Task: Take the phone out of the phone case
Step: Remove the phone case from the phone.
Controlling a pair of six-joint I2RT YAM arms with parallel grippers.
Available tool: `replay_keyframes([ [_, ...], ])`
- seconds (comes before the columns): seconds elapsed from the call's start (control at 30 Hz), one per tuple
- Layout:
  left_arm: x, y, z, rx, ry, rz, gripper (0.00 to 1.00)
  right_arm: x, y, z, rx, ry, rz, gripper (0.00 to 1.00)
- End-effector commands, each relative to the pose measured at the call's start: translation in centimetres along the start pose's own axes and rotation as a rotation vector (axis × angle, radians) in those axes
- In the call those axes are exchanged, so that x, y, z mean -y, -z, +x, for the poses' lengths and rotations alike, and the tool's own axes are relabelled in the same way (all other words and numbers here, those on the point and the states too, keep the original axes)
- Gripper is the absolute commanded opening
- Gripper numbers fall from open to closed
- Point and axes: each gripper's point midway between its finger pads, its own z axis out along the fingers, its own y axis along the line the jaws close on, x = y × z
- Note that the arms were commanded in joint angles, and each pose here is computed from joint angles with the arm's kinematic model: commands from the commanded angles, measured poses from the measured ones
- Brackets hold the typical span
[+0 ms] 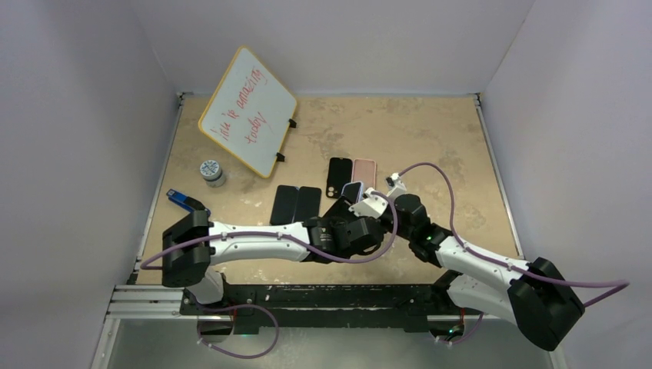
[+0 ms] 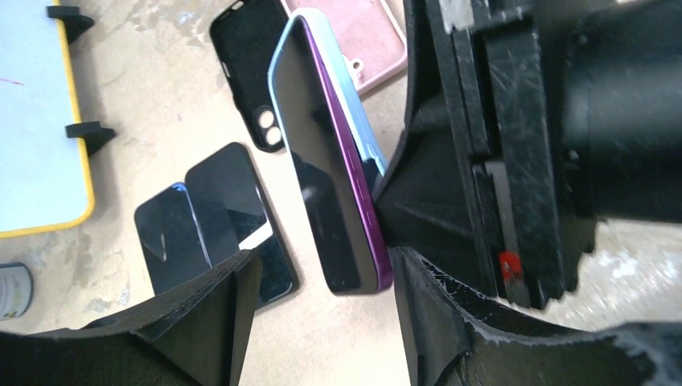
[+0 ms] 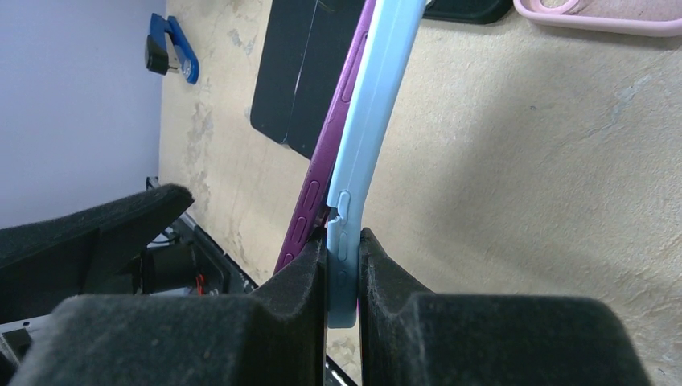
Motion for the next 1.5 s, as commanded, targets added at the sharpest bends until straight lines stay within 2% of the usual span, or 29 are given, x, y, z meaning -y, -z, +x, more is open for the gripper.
replay_keyframes([
  [0.0,0.7,2.2,-1.4,0.031,0.073,0.128,0.63,-5.0,0.2,-3.9,0.118,0.011,-0.145,0.0],
  [0.37,1.3,1.8,-0.4,0.003,0.05,0.141,0.65,-5.5,0.5,-4.0,0.12,0.013,-0.159,0.0],
  [0.7,0.2,0.5,0.9,-0.038,-0.021,0.017,0.61,-6.1,0.7,-4.1,0.116,0.019,-0.183,0.0],
  [0.9,-0.6,0.5,0.3,-0.016,-0.008,-0.027,0.56,-5.9,0.4,-3.8,0.102,0.027,-0.179,0.0],
  [1.17,-1.0,1.4,-1.4,0.036,0.025,0.019,0.56,-5.4,0.0,-3.2,0.079,0.026,-0.177,0.0],
  [1.47,-2.7,0.7,-1.9,0.074,0.063,-0.043,0.52,-5.9,0.0,-3.3,0.079,0.031,-0.196,0.0],
])
